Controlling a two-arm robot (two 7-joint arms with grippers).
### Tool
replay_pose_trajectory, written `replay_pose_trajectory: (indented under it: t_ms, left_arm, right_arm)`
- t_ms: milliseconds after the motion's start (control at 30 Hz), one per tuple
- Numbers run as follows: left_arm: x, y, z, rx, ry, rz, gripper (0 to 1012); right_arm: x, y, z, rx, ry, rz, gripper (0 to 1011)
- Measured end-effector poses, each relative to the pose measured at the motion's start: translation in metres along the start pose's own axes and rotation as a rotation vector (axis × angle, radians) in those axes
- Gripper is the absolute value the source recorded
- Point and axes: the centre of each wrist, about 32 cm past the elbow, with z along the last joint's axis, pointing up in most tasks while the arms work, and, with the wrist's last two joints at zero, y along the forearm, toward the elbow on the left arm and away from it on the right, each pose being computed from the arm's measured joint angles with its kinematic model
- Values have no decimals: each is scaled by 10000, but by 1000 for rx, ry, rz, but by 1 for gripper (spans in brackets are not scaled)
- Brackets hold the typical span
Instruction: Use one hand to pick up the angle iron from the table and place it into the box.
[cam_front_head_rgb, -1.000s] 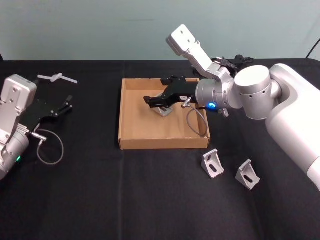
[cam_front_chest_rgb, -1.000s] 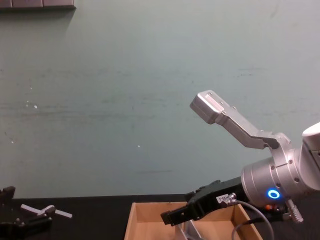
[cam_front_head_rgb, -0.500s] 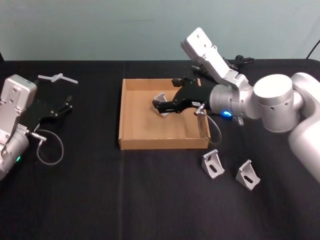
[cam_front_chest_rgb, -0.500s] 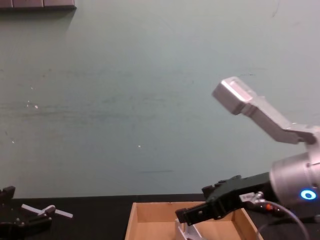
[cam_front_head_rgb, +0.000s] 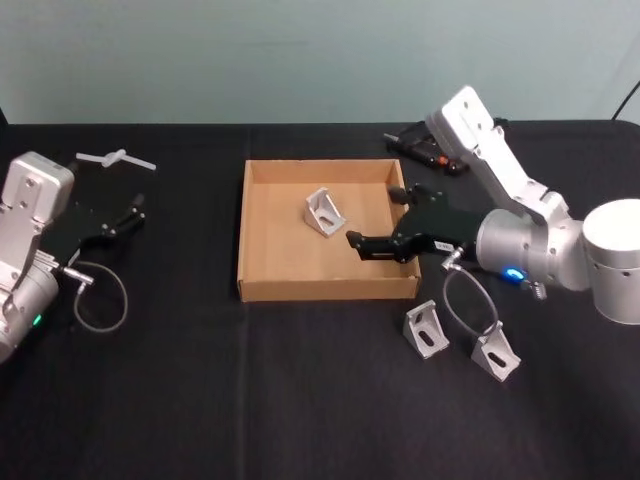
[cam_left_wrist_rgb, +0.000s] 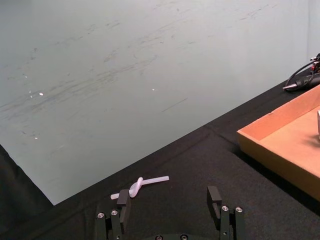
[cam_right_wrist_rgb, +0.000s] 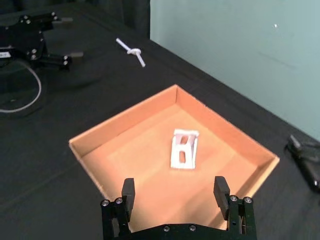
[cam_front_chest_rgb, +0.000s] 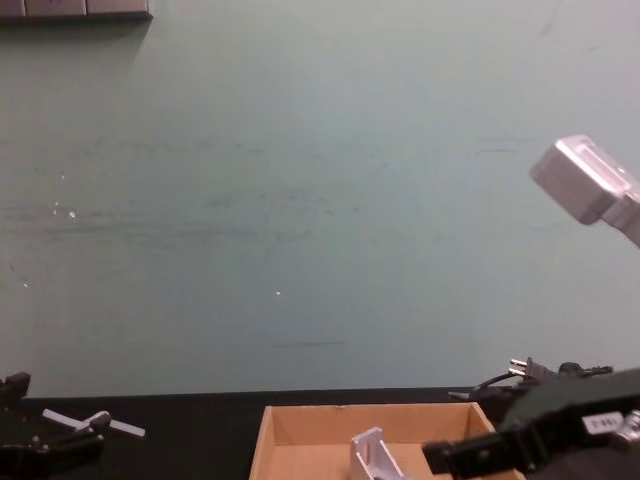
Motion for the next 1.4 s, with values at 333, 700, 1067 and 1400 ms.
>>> replay_pose_trajectory:
  t_ms: [333,700,1067,1400]
  left_arm:
    - [0,0,0,0,0,0,1005]
    - [0,0,0,0,0,0,1005]
    - [0,0,0,0,0,0,1005]
    - [0,0,0,0,0,0,1005]
  right_arm:
    - [-126,-325,-87,-32,35,2,1002]
    - [-250,-563,-127,-74,47,8,1002]
    - [-349,-627,-200,-142,61,16,1002]
    - [-416,-631,-265,-192,72,-25,1002]
